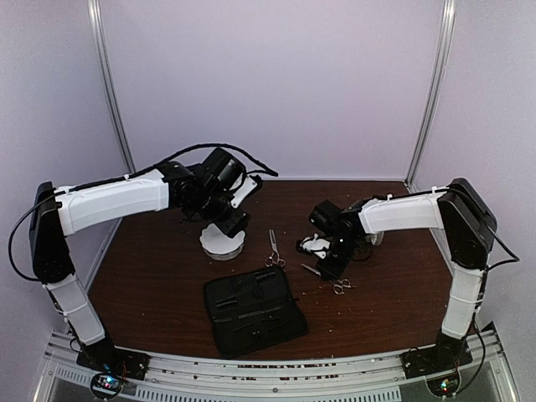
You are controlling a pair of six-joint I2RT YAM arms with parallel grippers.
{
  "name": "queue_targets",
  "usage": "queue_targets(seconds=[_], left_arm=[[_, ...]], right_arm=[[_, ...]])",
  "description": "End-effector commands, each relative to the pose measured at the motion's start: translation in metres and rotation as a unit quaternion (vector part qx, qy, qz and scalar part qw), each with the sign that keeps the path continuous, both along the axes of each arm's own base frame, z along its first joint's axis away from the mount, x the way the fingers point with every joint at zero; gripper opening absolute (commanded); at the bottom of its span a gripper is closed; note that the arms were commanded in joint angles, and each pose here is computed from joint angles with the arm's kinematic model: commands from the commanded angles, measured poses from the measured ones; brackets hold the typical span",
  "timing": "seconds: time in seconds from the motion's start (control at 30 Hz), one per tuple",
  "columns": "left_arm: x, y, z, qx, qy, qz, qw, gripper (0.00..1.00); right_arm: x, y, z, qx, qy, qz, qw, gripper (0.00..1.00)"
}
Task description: Sort the hair-cutting tools
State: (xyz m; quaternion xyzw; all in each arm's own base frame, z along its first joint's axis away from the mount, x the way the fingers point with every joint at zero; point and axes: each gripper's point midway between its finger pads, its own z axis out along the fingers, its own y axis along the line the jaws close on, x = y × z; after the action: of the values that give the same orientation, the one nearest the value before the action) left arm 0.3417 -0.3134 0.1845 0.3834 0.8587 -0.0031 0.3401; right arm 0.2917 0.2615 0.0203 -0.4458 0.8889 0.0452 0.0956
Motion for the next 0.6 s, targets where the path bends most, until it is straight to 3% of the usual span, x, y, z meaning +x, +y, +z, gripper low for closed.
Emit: queue_targets(seconds=[0.0, 0.37, 0.57], left_arm=[[0.004, -0.006, 0.001, -0.005, 0.004, -0.008, 1.000, 0.64], [-0.003, 0.008, 0.013, -0.001, 0.009, 0.014, 1.000, 0.64], [-0.027, 0.026, 0.008, -0.026, 0.051, 0.050, 0.997, 0.64]], right_arm=[[-0.022, -0.002, 0.000, -0.009, 0.012, 0.034, 0.999, 0.11], [0.002, 0.004, 0.065, 0.012, -0.083, 0.058, 0.995, 0.08], [-0.006, 0.011, 0.080, 0.011, -0.109, 0.118, 0.987, 0.06]])
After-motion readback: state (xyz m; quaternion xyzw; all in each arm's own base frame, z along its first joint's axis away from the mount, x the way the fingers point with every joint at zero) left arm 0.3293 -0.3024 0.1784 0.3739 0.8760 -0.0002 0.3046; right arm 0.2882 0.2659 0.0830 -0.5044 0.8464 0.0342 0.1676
